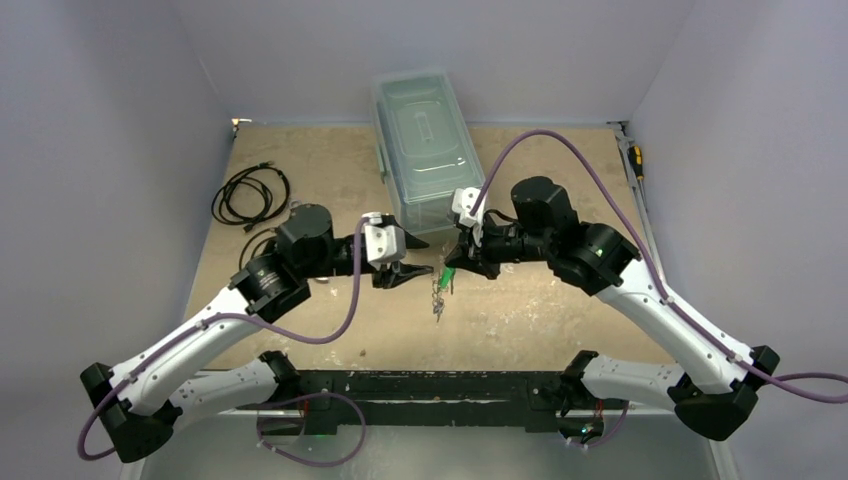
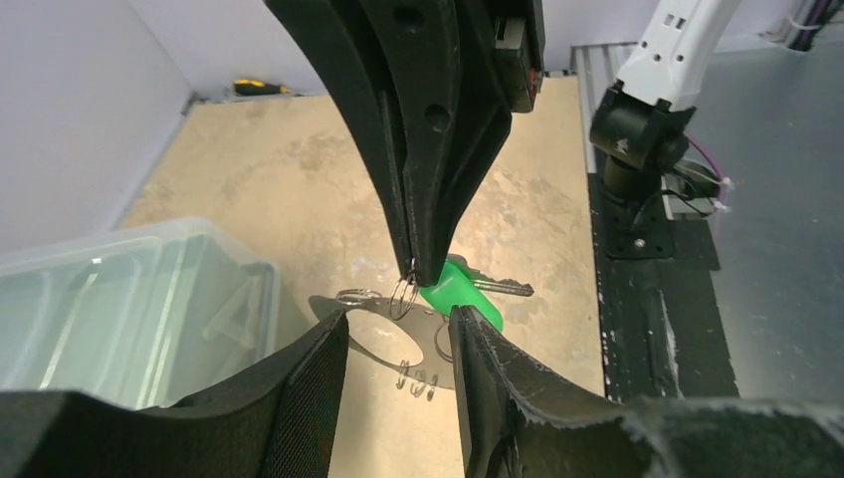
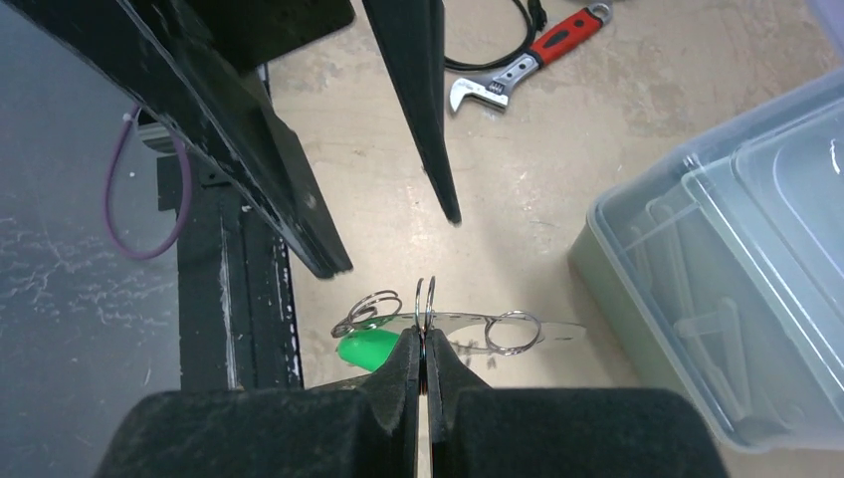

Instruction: Put the keys on the keyring

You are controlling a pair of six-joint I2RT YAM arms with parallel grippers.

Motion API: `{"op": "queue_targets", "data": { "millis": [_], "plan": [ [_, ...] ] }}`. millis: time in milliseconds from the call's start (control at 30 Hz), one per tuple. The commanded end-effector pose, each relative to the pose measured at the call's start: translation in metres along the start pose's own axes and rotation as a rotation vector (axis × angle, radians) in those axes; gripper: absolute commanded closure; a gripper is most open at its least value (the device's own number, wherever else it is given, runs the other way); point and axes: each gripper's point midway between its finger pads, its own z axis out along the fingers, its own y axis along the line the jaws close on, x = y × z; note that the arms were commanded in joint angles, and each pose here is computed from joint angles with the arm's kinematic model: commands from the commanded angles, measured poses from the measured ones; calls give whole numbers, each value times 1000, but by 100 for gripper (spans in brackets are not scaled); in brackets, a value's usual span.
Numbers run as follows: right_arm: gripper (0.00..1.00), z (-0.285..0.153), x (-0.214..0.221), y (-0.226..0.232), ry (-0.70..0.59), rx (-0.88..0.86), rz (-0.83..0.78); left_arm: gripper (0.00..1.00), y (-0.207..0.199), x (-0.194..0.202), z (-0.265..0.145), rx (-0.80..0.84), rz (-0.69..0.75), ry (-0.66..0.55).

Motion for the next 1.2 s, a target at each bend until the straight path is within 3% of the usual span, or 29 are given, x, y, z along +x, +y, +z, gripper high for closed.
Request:
{"op": "queue_targets", "data": {
  "millis": [0,333,1167],
  "plan": [
    [100,-13,-12,4,-17,2,-34,59,-10,-14,11,104,19,-27],
    [100,-10,-8,10,-10,-38,-49,68,-15,-1,27,162,-36,-10],
    [100,-12,-20,24,-64,-118,-90,71,-16,20,31,162,-39,17]
  ]
}}
